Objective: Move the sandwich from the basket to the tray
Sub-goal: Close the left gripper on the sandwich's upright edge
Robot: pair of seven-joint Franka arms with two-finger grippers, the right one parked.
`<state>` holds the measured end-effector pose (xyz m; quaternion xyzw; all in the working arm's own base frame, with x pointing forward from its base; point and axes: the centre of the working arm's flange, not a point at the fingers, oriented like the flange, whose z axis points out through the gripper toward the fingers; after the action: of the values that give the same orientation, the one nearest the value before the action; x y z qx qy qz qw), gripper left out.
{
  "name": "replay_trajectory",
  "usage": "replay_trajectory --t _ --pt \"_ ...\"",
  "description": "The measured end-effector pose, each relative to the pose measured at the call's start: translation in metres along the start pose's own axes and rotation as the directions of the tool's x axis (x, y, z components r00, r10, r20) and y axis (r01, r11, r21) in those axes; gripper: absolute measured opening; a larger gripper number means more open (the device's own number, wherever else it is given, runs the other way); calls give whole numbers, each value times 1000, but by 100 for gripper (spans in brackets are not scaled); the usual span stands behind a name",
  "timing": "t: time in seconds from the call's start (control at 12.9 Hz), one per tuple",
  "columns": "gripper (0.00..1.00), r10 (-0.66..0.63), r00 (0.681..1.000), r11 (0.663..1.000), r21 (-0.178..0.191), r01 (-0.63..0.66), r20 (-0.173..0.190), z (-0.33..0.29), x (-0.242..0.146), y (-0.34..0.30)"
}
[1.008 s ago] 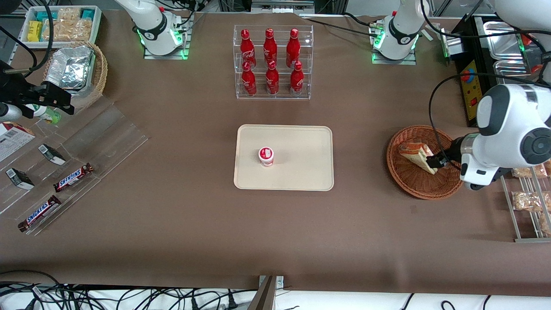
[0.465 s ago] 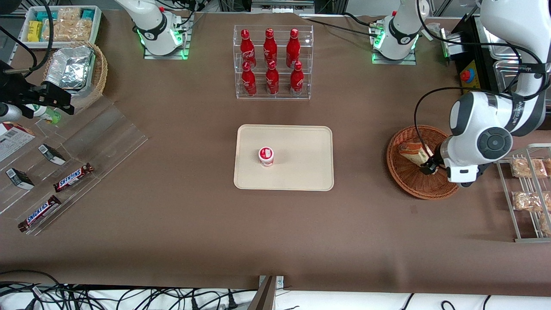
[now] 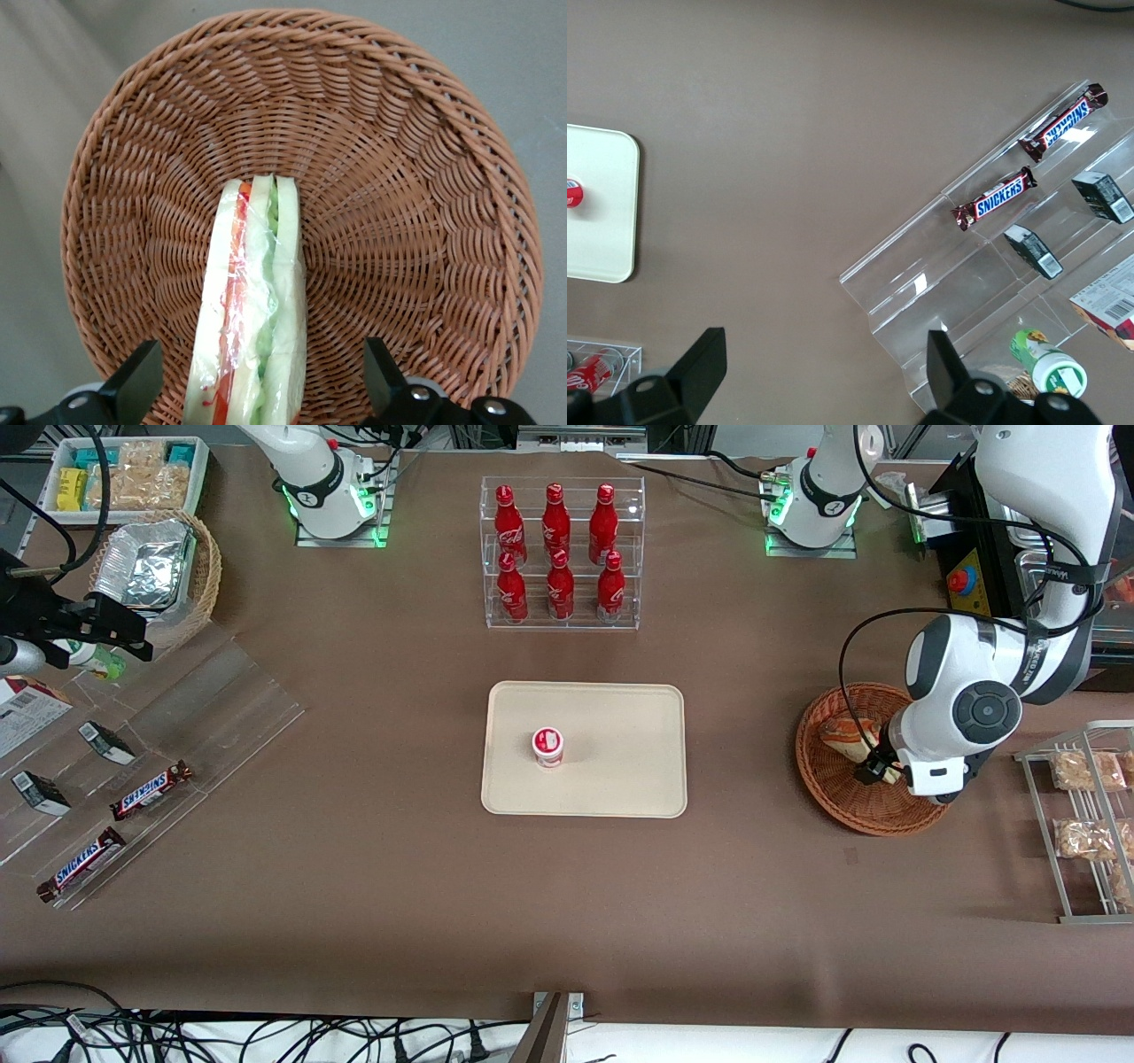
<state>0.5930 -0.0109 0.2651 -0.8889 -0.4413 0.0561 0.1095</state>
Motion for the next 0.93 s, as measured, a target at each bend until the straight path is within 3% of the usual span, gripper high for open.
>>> replay_trajectory --t 0.78,0.93 --pt "100 -54 998 998 17 54 13 14 -3 0" --pt "78 -71 997 997 20 71 14 16 -3 0"
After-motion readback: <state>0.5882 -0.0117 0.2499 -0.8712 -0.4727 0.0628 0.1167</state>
